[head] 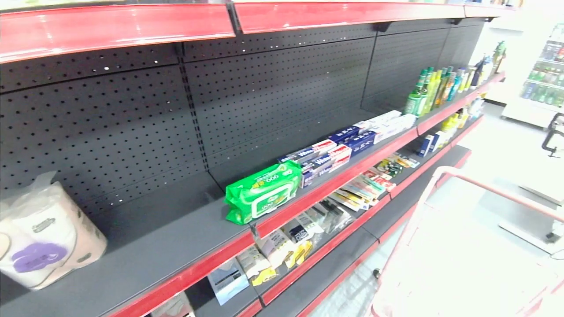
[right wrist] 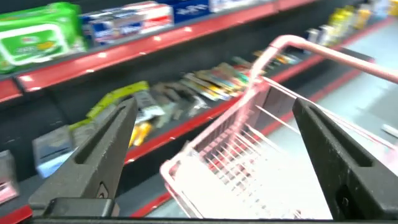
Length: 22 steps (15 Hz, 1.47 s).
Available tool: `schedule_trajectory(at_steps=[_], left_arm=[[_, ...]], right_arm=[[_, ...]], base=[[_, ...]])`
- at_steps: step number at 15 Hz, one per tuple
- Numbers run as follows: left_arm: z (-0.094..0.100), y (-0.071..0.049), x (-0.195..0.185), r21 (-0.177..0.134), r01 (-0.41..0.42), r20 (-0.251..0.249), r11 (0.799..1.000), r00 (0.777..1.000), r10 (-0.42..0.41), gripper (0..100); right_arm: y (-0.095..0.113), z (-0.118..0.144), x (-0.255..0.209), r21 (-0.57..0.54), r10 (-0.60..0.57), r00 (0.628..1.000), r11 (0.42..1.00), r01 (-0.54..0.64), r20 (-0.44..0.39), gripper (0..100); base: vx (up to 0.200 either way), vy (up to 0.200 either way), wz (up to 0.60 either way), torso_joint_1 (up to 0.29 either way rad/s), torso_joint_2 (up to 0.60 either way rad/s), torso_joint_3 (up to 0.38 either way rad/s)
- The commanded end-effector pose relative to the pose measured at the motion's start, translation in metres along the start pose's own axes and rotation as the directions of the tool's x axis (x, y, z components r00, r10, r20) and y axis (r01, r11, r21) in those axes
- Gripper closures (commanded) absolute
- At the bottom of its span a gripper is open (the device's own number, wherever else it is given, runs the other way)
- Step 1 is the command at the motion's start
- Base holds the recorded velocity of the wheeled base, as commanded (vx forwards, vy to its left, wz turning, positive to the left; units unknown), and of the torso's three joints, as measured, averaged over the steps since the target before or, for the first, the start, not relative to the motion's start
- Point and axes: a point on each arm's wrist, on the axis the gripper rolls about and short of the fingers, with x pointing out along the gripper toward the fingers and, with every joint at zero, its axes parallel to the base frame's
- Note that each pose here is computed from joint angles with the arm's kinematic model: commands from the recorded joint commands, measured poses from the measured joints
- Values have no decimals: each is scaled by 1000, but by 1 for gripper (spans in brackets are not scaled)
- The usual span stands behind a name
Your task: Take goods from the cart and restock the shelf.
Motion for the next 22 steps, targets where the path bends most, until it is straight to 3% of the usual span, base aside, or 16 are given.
schedule_trajectory(at_steps=[1, 10, 22], left_arm=[[0, 0, 0, 0, 0, -1, 1000, 1000, 0, 0], [0, 0, 0, 0, 0, -1, 1000, 1000, 0, 0], [0, 0, 0, 0, 0, -1, 1000, 1000, 0, 0]], right_arm=[[0, 0, 0, -1, 0, 1000, 1000, 0, -1, 0], [0, 0, 0, -1, 0, 1000, 1000, 0, -1, 0], [0, 0, 0, -3, 0, 1000, 1000, 0, 0, 0]], base=[[0, 0, -600, 2, 2, 7], [0, 0, -600, 2, 2, 0], [0, 0, 0, 0, 0, 0]])
